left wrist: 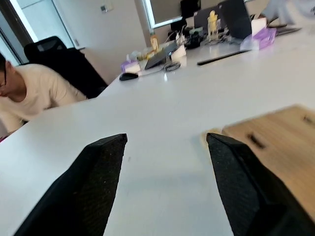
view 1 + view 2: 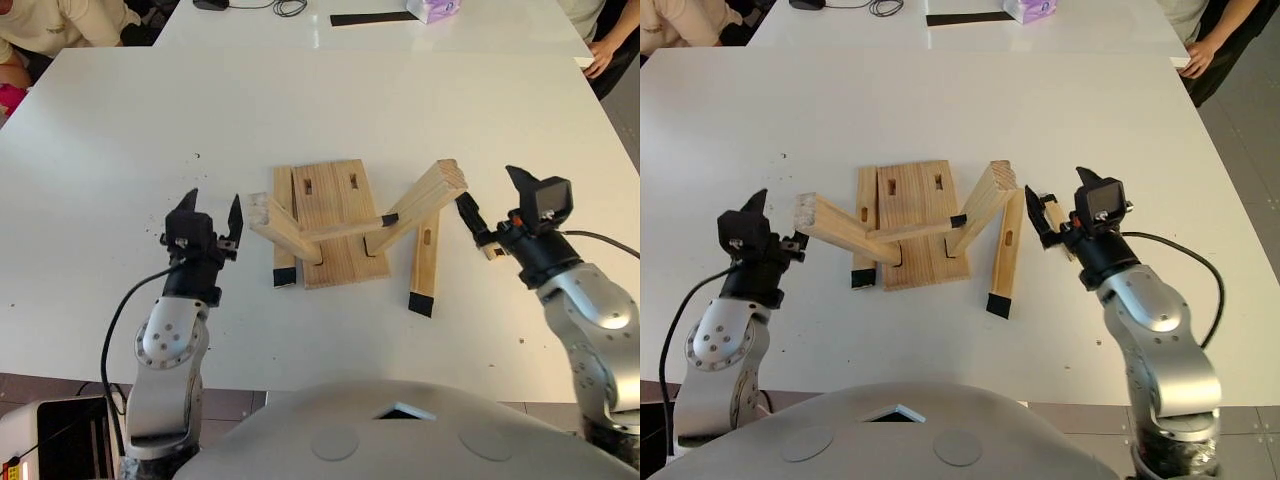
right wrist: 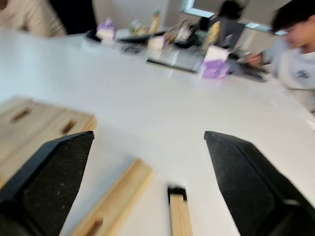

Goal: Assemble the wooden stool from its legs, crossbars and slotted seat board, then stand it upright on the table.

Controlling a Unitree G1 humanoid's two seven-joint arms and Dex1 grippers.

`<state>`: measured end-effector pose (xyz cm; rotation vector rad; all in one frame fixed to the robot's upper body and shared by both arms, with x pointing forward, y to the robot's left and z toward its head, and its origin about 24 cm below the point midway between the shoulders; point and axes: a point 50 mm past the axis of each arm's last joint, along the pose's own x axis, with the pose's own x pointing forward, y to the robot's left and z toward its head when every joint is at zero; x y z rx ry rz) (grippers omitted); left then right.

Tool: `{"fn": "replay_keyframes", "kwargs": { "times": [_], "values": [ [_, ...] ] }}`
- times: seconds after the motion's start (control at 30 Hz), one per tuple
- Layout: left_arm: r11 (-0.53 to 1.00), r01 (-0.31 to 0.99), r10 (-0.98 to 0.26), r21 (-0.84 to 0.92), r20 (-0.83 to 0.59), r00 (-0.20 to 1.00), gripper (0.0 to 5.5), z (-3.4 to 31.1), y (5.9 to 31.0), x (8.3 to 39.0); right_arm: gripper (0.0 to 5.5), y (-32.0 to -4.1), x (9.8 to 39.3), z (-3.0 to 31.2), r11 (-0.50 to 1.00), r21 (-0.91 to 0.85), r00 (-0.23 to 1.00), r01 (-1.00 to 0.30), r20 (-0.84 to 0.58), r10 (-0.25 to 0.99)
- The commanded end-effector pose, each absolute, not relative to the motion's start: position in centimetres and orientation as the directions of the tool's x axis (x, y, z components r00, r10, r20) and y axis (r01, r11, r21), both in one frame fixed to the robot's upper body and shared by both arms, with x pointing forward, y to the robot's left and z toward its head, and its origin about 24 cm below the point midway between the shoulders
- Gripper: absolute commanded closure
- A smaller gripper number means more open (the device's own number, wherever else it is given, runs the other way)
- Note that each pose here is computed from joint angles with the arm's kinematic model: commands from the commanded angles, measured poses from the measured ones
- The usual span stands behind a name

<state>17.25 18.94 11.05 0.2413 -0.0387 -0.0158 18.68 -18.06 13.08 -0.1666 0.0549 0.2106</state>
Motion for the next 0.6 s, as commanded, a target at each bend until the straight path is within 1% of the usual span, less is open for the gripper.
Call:
{"fn": "replay_keyframes", "kwargs": {
  "times": [0.03, 0.13, 0.23, 0.27, 0.33, 0.37, 0.43, 0.5, 0.53, 0.57, 0.6],
  "values": [
    [0.963, -0.042, 0.018, 0.265, 0.092, 0.996, 2.48, 12.9, 19.3, 18.1, 1.36, -17.9, 19.5, 15.1, 0.977, -0.190, 0.994, -0.095, 0.035, 0.103],
    [0.962, -0.028, -0.007, 0.270, 0.127, 0.992, 2.48, 14.6, 18.6, 18.5, 1.36, -17.7, 19.6, 16.3, 0.976, -0.213, 0.994, -0.053, 0.084, 0.072],
    [0.961, -0.010, -0.022, 0.276, 0.114, 0.993, 2.48, 15.1, 18.0, 18.4, 1.36, -16.7, 19.2, 16.7, 0.971, -0.230, 0.992, -0.073, 0.080, 0.093],
    [0.964, 0.010, -0.035, 0.267, 0.092, 0.995, 2.48, 14.9, 17.5, 18.5, 1.36, -15.8, 19.2, 16.4, 0.968, -0.218, 0.989, -0.122, 0.054, 0.137],
    [0.965, 0.081, -0.095, 0.251, 0.048, 0.994, 2.48, 14.3, 15.9, 18.7, 1.36, -12.8, 19.0, 15.8, 0.946, -0.150, 0.957, -0.287, -0.004, 0.289],
    [0.964, 0.102, -0.114, 0.246, 0.036, 0.993, 2.48, 14.2, 15.3, 18.8, 1.36, -11.7, 18.9, 15.6, 0.931, -0.128, 0.940, -0.342, -0.022, 0.342],
    [0.963, 0.112, -0.123, 0.244, 0.028, 0.992, 2.48, 14.2, 14.9, 18.8, 1.36, -11.0, 18.8, 15.6, 0.920, -0.115, 0.927, -0.375, -0.038, 0.374],
    [0.950, 0.221, -0.231, 0.222, 0.021, 0.973, 2.48, 14.0, 11.9, 19.5, 1.36, -8.2, 19.0, 15.7, 0.874, -0.068, 0.877, -0.480, -0.034, 0.479],
    [0.941, 0.247, -0.258, 0.230, 0.019, 0.966, 2.48, 14.0, 11.2, 19.9, 1.36, -7.8, 19.2, 15.6, 0.872, -0.063, 0.874, -0.486, -0.039, 0.485],
    [0.938, 0.246, -0.256, 0.246, 0.011, 0.967, 2.48, 13.9, 11.2, 20.3, 1.36, -8.0, 19.4, 15.4, 0.882, -0.065, 0.884, -0.467, -0.050, 0.464],
    [0.940, 0.219, -0.227, 0.263, 0.001, 0.974, 2.48, 13.7, 12.0, 20.6, 1.36, -8.8, 19.7, 15.1, 0.901, -0.081, 0.904, -0.426, -0.063, 0.422]
  ]
}}
